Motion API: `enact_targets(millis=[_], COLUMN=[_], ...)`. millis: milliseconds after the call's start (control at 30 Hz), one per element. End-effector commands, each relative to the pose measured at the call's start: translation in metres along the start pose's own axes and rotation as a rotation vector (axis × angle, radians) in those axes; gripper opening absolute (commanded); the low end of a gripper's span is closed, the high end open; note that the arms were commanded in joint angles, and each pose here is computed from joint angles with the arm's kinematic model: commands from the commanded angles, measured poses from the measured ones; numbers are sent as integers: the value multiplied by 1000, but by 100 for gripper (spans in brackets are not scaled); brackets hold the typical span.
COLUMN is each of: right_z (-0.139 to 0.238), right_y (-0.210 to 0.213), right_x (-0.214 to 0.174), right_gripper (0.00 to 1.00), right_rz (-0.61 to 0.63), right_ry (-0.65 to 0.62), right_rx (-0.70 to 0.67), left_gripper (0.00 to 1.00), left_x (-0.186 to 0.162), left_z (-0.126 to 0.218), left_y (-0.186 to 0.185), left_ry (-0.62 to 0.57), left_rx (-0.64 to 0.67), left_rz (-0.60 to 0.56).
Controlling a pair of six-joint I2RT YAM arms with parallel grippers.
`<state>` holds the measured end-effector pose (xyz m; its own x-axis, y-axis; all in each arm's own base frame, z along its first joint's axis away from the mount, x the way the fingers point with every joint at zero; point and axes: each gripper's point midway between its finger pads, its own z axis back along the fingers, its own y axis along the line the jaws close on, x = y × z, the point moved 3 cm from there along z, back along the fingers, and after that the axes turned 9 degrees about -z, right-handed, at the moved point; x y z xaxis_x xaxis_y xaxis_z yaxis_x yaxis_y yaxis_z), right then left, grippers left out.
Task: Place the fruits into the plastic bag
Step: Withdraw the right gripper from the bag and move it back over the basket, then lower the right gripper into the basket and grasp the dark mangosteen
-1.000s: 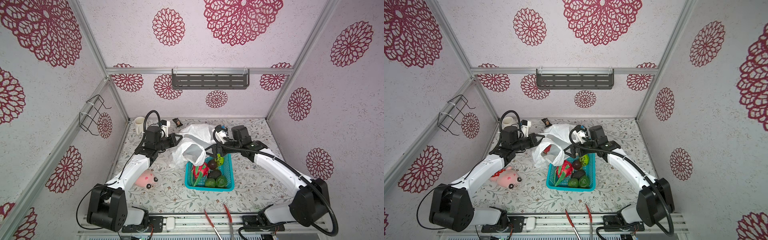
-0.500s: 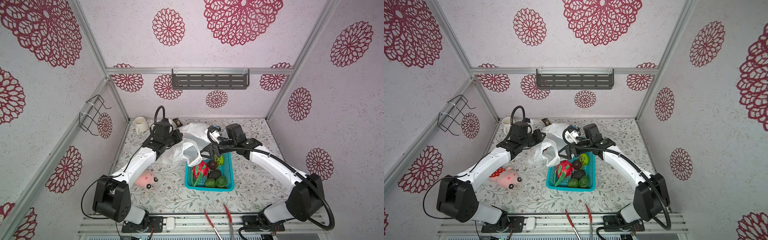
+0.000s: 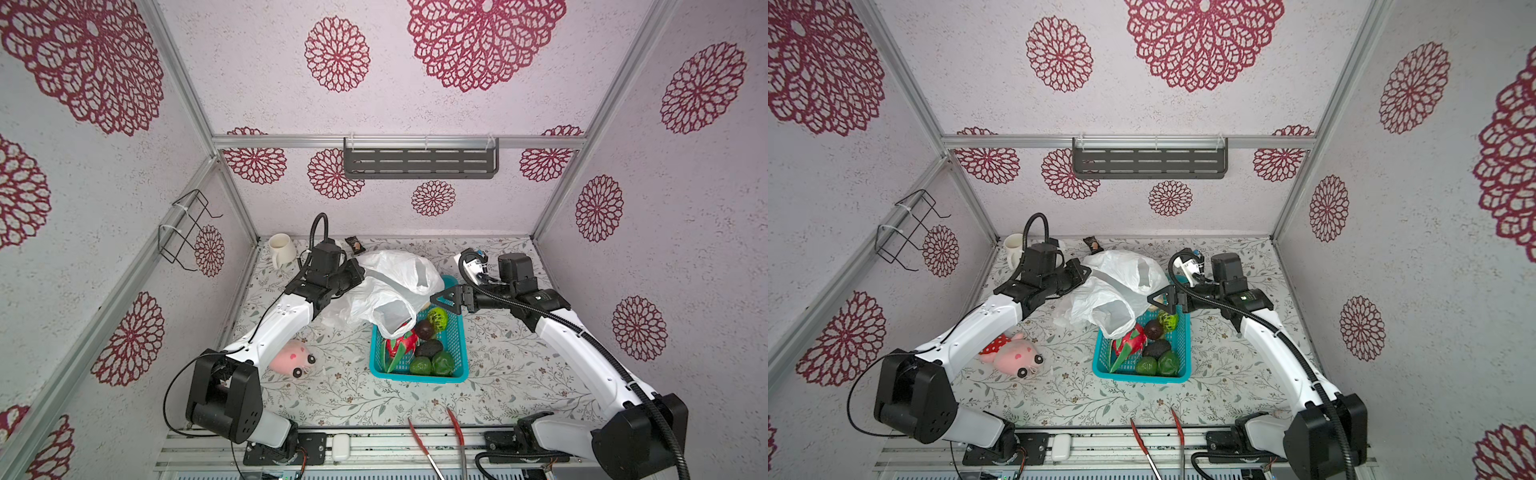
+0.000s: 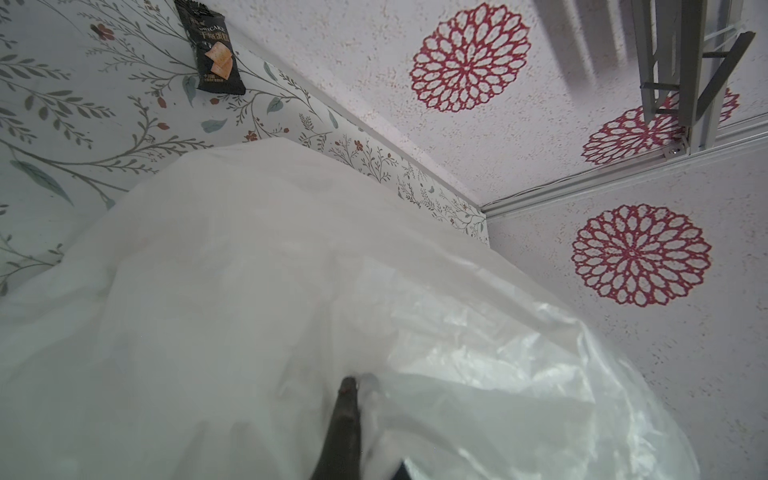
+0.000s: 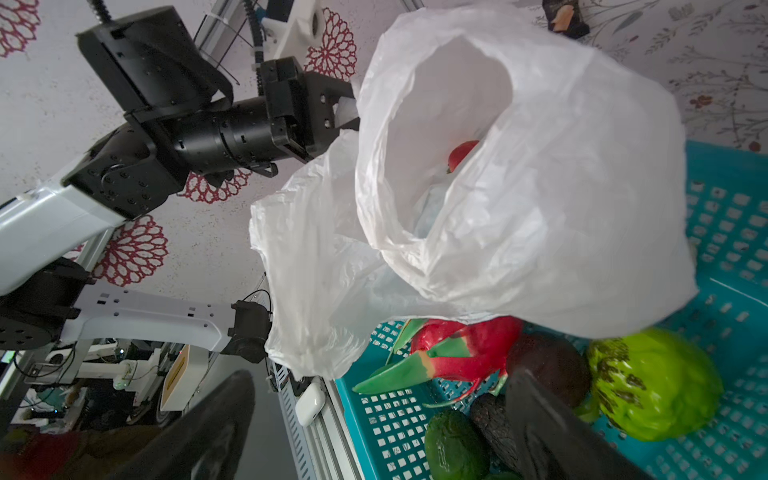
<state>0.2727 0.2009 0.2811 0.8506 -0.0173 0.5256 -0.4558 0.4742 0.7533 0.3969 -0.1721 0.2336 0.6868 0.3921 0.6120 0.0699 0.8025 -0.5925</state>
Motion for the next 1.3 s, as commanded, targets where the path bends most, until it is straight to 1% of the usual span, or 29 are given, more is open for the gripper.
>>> enact_targets(millis=[0,133,200,300,400,467,533,633,733,800,900,1000,1167,1267], right_z=[5,14,22,22,13,2,-10,-26,-39,-47,-57,-66,-76,-84], right_y=[0,-18,-34,-50,-63,-67,-66,-68,-78,-85,-88,-93,-113,-122], right_x=[8,23,34,40,38,29,17,-4,-21,-31,-42,-47,-44,-49], right_gripper=[96,96,96,96,95,95,94,92,85,81,80,77,62,59], right_rz=[-2,-44,-80,-115,-157,-169,-135,-87,-76,-68,-52,-61,-112,-142], right_ry=[-43,-120,-176,-190,-139,-80,-11,99,171,215,253,254,216,229], right_rx=[-9,-74,-146,-211,-235,-246,-279,-354,-423,-463,-492,-502,-564,-579], left_gripper=[0,0,0,0,0,0,0,0,0,0,0,0,0,0], left_x=[8,9,9,8,6,3,1,0,1,5,13,17,14,12], left_z=[6,8,10,12,13,13,15,18,22,26,35,39,35,34], left_y=[-1,5,8,10,9,4,-3,-10,-11,-11,-8,-5,-4,-3], left_ry=[-24,-24,-30,-31,-13,2,9,13,3,-24,-70,-97,-68,-64], left_rx=[0,19,35,44,51,39,35,38,45,56,91,116,147,147], left_rz=[33,89,102,122,170,209,234,302,374,397,403,382,344,340])
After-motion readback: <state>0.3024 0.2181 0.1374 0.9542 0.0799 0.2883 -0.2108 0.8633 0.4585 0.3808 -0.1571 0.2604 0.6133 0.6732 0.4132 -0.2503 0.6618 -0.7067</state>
